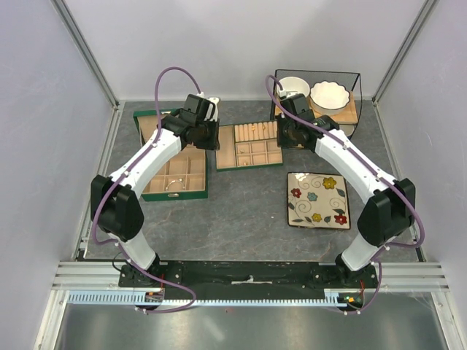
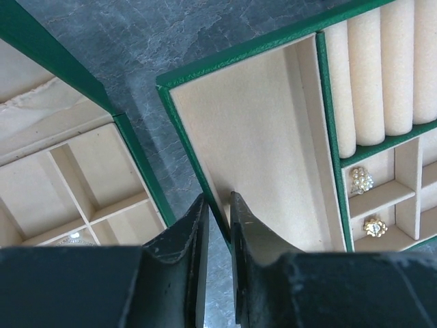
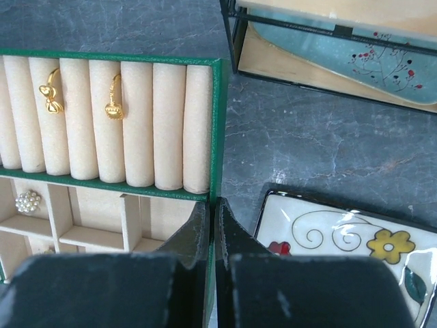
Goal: Organize the mixed jewelry
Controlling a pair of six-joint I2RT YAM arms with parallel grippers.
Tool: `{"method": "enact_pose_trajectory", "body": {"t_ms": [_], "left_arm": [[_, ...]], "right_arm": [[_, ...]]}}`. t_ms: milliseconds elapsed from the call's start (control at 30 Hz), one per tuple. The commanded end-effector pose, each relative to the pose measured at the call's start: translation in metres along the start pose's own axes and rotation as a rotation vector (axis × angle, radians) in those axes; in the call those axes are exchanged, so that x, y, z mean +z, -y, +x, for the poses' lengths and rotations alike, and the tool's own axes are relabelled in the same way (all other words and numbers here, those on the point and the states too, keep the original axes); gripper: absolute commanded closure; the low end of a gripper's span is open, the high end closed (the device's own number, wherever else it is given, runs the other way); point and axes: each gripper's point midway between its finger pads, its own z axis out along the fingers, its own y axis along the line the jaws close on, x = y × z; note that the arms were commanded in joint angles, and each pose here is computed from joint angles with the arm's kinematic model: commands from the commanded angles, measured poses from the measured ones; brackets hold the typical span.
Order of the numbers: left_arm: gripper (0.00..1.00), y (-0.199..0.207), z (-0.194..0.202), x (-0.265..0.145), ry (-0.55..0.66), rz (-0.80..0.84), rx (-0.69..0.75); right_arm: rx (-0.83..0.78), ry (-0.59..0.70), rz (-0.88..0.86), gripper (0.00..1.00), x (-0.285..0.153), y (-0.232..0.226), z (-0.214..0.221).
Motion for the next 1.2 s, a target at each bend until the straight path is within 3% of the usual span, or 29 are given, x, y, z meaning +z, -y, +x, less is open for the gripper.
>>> {"method": "enact_pose_trajectory", "body": {"t_ms": [0,433,733,833,967,1000,1167], "left_arm": [[0.98,-0.007,-0.014,0.004,0.034,-0.053,0.021],[0.98,-0.022,-0.027,0.0,0.064,-0.139,0.058],[0.98,-0.027,-0.027,0.005,0.05,-0.157,0.104],[0.98,-0.028,-0.024,0.007,0.04,-0.164,0.121],[0.98,-0.03,-0.025,0.007,0.044,-0.181,0.137],[0.98,-0.03,-0.024,0.007,0.042,-0.183,0.14],[0.98,-0.026,-0.024,0.009,0.042,-0.182,0.149]], "right_arm": [[0.053,0.081,-0.099,1.0,-0.024,-0.015,-0.019],[0.134,-0.013,-0.227,1.0,-0.028,-0.032,0.023],[0.15,-0.016,-0.301,1.0,-0.04,-0.044,0.022],[0.149,-0.014,-0.325,0.95,-0.045,-0.048,0.019],[0.157,-0.025,-0.362,0.82,-0.048,-0.053,0.022],[0.155,-0.023,-0.366,0.74,-0.049,-0.054,0.021],[0.155,-0.019,-0.362,0.65,-0.049,-0.054,0.021]]}}
